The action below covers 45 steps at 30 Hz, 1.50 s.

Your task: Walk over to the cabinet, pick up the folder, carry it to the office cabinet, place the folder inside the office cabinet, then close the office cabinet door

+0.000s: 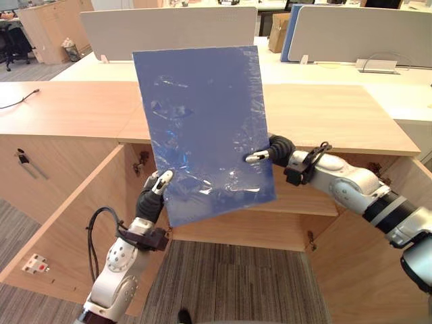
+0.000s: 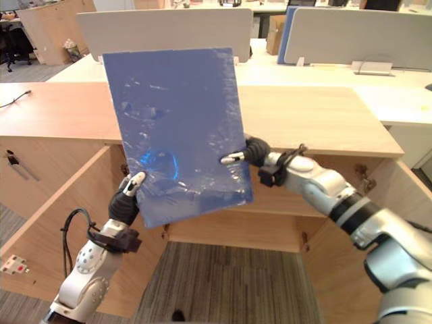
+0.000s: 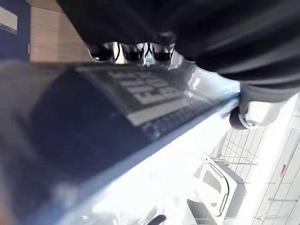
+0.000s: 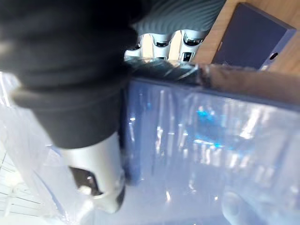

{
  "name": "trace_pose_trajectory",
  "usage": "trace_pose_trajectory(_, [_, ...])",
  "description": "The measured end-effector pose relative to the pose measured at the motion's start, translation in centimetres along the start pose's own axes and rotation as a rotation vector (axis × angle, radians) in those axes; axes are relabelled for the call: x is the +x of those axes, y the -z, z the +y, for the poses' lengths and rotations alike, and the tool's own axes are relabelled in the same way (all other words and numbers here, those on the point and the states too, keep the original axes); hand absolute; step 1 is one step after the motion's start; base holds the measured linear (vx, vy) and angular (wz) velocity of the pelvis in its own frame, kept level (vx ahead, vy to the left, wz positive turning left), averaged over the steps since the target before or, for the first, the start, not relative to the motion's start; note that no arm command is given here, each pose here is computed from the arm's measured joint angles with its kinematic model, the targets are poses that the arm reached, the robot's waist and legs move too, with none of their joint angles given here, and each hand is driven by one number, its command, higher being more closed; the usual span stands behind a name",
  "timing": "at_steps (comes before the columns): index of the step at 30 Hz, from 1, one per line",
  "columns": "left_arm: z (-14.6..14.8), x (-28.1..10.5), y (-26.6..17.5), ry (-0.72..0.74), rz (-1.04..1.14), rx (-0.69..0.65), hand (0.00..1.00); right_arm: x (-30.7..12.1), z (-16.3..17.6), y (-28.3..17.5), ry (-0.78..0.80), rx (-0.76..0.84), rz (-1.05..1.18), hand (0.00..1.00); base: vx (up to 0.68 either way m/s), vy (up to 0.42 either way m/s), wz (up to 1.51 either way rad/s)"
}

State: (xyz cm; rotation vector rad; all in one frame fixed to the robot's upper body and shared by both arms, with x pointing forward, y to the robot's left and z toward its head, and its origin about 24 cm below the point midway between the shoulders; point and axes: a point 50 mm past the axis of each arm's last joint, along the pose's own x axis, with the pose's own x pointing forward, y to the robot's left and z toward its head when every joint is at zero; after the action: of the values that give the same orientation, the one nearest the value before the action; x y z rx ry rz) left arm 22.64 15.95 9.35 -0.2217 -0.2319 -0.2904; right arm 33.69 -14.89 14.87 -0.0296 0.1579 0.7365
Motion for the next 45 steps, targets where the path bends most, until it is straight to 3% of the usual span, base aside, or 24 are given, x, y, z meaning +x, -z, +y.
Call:
trace_pose_trajectory(4, [0.2,0.0,-0.1,-0.012,-0.003,0.002,1.0,0.3,0.4,1.0,-0.004,0.035,0.008,1.0,0.0,0.0,0.0])
trace_pose_trajectory(5, [0.2,0.0,-0.1,-0.015,-0.005,0.003,0.0,0.4,0.5,1.0,-0.007,0.036,0.007,1.0,0.0,0.0,0.0])
trace_pose_trajectory(17, [0.1,0.4,-0.1,0.015,-0.025,-0.133,0.0,0.9,1.3,2.6,-0.022,0.131,-0.013,1.0,0.0,0.0,0.0])
trace_pose_trajectory(22, [0.4,-0.7,4.3,0.045,0.14,-0.283,0.0,0.2,1.2,4.8,0.007,0.136,0.054,1.0,0.0,0.0,0.0])
trace_pose_trajectory(27, [0.4,-3.8,8.6,0.049,0.364,-0.323,0.0,-0.7,0.0,4.4,0.064,0.055,0.035,1.0,0.0,-0.004,-0.05])
trace_pose_trajectory(31, [0.7,-9.2,13.7,-0.044,0.668,-0.243,0.0,-1.6,0.9,-1.4,0.029,-0.036,-0.254,1.0,0.0,-0.01,-0.17])
trace_pose_trajectory(35, [-0.1,-9.9,15.8,-0.225,0.702,-0.159,0.0,-3.4,2.4,-4.8,0.005,-0.202,-0.458,1.0,0.0,-0.002,-0.02])
trace_pose_trajectory(41, [0.8,-14.0,18.9,-0.365,0.932,-0.019,0.0,-4.1,3.7,-4.9,0.01,-0.387,-0.476,1.0,0.0,0.002,-0.01])
trace_pose_trajectory(45, [2.5,-17.2,19.6,-0.435,1.086,0.146,0.0,-4.5,4.8,-4.3,0.019,-0.543,-0.469,1.0,0.0,0.002,-0.01])
